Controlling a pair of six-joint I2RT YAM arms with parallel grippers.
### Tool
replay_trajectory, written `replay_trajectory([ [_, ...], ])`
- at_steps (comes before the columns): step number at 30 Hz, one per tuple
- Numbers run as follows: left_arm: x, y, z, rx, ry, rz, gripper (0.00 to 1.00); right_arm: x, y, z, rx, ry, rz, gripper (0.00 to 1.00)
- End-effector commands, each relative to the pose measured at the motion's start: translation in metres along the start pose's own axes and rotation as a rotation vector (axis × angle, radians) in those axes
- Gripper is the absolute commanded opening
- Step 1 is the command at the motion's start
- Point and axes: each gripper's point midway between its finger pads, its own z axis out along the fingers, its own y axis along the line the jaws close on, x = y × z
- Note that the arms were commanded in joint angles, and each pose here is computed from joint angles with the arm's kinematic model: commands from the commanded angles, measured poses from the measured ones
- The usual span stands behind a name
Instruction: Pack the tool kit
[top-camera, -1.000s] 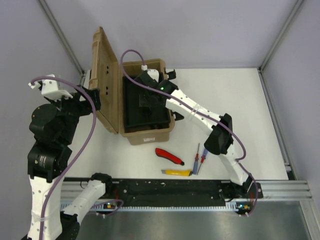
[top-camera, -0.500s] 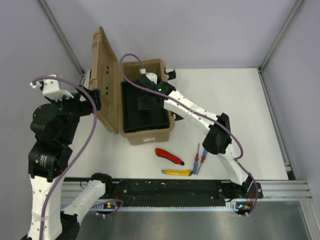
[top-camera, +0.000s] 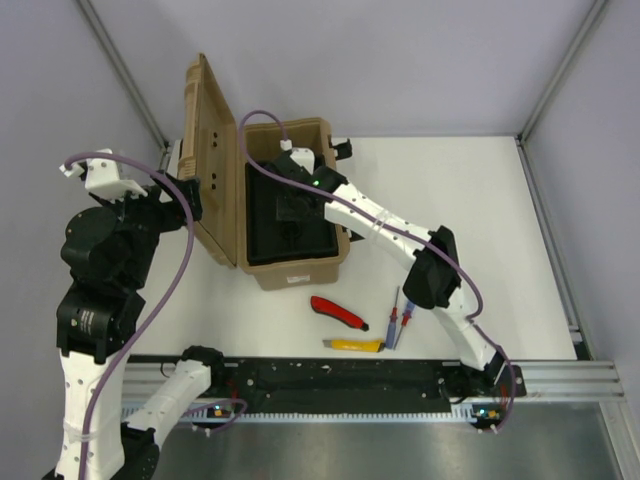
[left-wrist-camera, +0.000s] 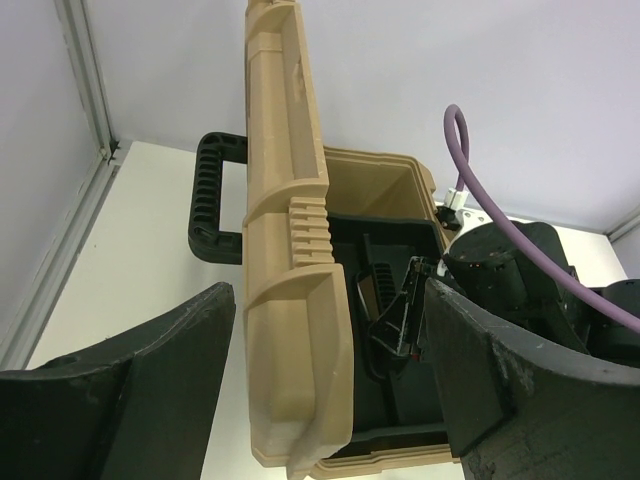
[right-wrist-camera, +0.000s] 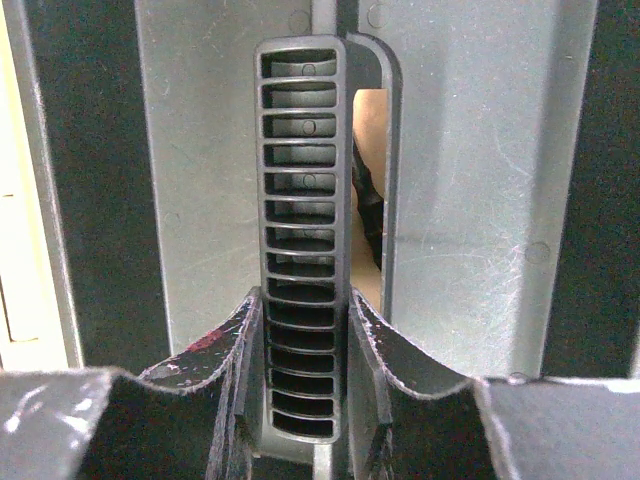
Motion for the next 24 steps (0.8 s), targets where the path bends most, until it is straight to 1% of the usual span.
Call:
replay_trajectory([
  [1,-0.009,-0.001,0.002,0.003,-0.038,0.005,0.80,-0.004,0.003,0.006,0.002,-0.031,0.026,0.00],
  [7,-0.012,-0.002,0.001,0.002,-0.046,0.002,0.80,-0.002,0.001,0.000,-0.003,-0.022,0.026,0.01],
  [9,-0.013,-0.002,0.000,0.003,-0.049,0.001,0.80,-0.008,0.002,-0.004,-0.008,-0.037,0.028,0.18],
  [11,-0.013,-0.002,0.001,0.003,-0.051,0.002,0.80,-0.015,0.004,-0.009,-0.012,-0.061,0.033,0.32],
  [16,-0.017,-0.002,-0.001,0.003,-0.060,0.005,0.80,-0.032,0.007,-0.023,-0.027,-0.108,0.030,0.52],
  [19,-0.019,-0.002,-0.002,0.002,-0.065,0.006,0.80,-0.044,0.009,-0.032,-0.037,-0.143,0.015,0.57],
  [24,-0.022,-0.002,-0.004,0.001,-0.070,0.008,0.80,-0.066,0.013,-0.059,-0.080,-0.204,-0.017,0.59],
])
